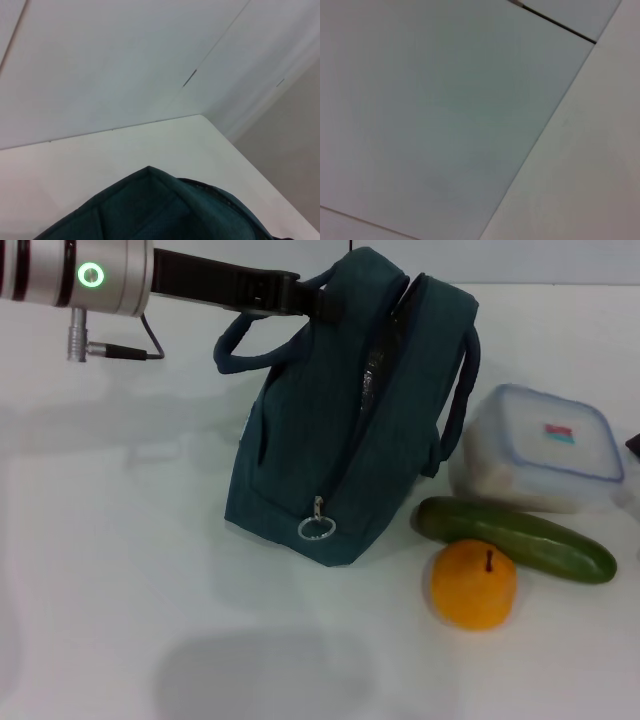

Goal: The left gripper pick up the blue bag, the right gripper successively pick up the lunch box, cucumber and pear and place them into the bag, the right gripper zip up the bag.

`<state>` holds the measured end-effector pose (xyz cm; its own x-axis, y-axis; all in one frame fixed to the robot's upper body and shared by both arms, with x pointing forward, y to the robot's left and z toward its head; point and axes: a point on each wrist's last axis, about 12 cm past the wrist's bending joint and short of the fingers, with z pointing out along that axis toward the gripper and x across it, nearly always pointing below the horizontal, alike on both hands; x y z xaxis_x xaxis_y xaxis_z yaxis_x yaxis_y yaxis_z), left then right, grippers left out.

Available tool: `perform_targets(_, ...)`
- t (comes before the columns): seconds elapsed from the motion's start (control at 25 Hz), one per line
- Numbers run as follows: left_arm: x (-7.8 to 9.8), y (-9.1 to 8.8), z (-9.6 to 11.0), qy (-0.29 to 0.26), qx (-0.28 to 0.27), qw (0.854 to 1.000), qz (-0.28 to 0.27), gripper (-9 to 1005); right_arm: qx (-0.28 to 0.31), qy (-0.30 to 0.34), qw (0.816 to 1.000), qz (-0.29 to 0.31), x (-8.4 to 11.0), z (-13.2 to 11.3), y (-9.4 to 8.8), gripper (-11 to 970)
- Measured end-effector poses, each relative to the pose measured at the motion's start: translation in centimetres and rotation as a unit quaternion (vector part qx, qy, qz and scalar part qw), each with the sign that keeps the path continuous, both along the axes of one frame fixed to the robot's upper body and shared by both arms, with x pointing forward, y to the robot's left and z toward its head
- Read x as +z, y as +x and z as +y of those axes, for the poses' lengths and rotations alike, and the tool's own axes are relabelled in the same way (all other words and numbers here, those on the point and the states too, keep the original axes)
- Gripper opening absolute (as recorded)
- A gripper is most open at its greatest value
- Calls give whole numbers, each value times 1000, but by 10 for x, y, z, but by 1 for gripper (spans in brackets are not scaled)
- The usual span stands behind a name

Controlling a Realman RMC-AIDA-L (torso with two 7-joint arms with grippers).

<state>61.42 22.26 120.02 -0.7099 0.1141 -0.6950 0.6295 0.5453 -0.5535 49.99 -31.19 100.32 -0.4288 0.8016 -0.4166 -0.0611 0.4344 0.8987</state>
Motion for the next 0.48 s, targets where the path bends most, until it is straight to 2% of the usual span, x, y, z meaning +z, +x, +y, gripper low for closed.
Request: perform_targets(0.48,3,3,-1,1,0,1000,-6,54,13,14,999,-29,7,0,-4,129)
